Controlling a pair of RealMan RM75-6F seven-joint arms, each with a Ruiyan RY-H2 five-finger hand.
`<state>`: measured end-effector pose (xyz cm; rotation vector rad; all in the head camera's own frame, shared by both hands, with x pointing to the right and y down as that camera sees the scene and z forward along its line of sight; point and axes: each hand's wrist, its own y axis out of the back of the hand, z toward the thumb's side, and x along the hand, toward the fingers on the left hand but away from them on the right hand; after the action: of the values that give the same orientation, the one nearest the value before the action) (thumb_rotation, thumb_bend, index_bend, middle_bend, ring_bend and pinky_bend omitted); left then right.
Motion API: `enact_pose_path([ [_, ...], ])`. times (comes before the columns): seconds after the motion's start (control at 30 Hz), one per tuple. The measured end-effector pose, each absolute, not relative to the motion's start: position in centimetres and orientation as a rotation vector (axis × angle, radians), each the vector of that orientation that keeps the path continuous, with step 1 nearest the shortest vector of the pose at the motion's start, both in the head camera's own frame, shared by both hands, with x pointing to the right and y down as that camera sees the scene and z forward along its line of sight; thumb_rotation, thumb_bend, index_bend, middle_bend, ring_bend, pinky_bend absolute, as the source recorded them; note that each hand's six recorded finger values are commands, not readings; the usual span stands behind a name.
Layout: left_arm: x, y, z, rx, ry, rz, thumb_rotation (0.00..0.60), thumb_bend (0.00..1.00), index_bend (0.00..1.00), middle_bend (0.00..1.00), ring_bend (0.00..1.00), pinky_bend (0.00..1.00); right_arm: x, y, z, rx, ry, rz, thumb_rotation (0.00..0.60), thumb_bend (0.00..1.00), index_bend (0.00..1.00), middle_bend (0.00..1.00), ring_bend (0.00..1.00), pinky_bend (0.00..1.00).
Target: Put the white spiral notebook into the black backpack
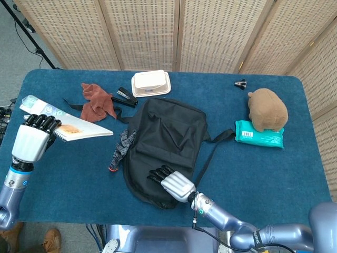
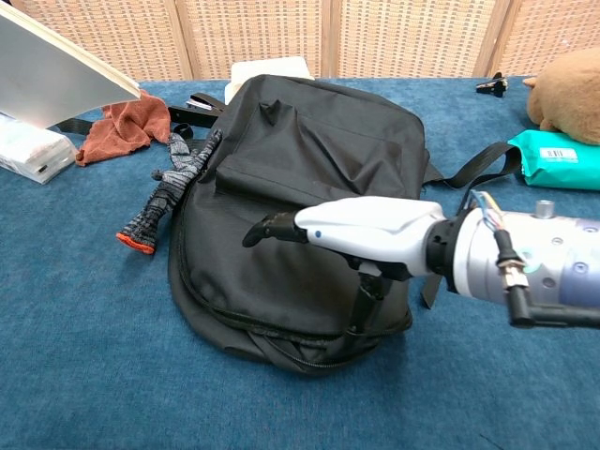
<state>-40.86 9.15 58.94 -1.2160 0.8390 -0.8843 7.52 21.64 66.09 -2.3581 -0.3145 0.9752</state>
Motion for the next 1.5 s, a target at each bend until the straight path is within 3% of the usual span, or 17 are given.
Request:
enact_pose_path([
  [0.47, -41.2, 9.0, 58.5, -1.215, 0.855, -0.883, 0.6, 0.5, 0.75, 0.59, 0.47, 0.51, 6.4, 21.4, 68.1, -2.267, -0.301, 1.027, 0.6, 0.01, 0.1, 0.04, 0.02, 0.01],
  [0.5, -41.2, 9.0, 58.6, -1.216, 0.856, -0.883, 0.6, 0.5, 0.75, 0.59, 0.47, 0.51, 6.5, 21.4, 68.1, -2.258, -0.299, 1.028, 0.6, 0.03, 0.1, 0.05, 0.02, 0.02],
  [0.6, -41.2, 9.1, 58.5, -1.217, 0.857, -0.881, 0.6, 0.5, 0.75, 0.59, 0.47, 0.51, 6.6, 21.4, 68.2, -2.229, -0.291, 1.03, 0.6, 0.21, 0.13, 0.08, 0.05, 0.1],
  [0.73, -41.2, 9.1, 58.5, -1.218, 0.858, -0.88, 0.6, 0.5, 0.75, 0.59, 0.47, 0.51, 7.2, 21.1, 68.2, -2.157, -0.294, 1.033, 0.6, 0.46, 0.17, 0.16, 0.15, 0.34],
  [0.87, -41.2, 9.2, 58.6, -1.223, 0.858, -0.883, 0.6, 0.5, 0.75, 0.59, 0.47, 0.51, 8.0, 21.0, 68.3, -2.115, -0.3, 1.052, 0.6, 0.58, 0.22, 0.22, 0.23, 0.46],
  [0.97, -41.1, 9.2, 58.6, -1.225, 0.856, -0.879, 0.6, 0.5, 0.75, 0.59, 0.47, 0.51, 8.3, 20.8, 68.3, -2.114, -0.318, 1.059, 0.6, 0.63, 0.3, 0.31, 0.29, 0.52],
  [1.27, -41.0, 9.6, 58.4, -1.245, 0.869, -0.847, 0.6, 0.5, 0.75, 0.59, 0.47, 0.51, 8.9, 19.4, 67.3, -2.173, -0.484, 1.021, 0.6, 0.66, 0.57, 0.54, 0.51, 0.61],
  [1.5, -40.3, 10.6, 57.6, -1.292, 0.909, -0.736, 0.6, 0.5, 0.78, 0.61, 0.49, 0.51, 9.8, 16.4, 66.0, -2.261, -0.732, 0.993, 0.6, 0.67, 0.61, 0.57, 0.53, 0.63],
])
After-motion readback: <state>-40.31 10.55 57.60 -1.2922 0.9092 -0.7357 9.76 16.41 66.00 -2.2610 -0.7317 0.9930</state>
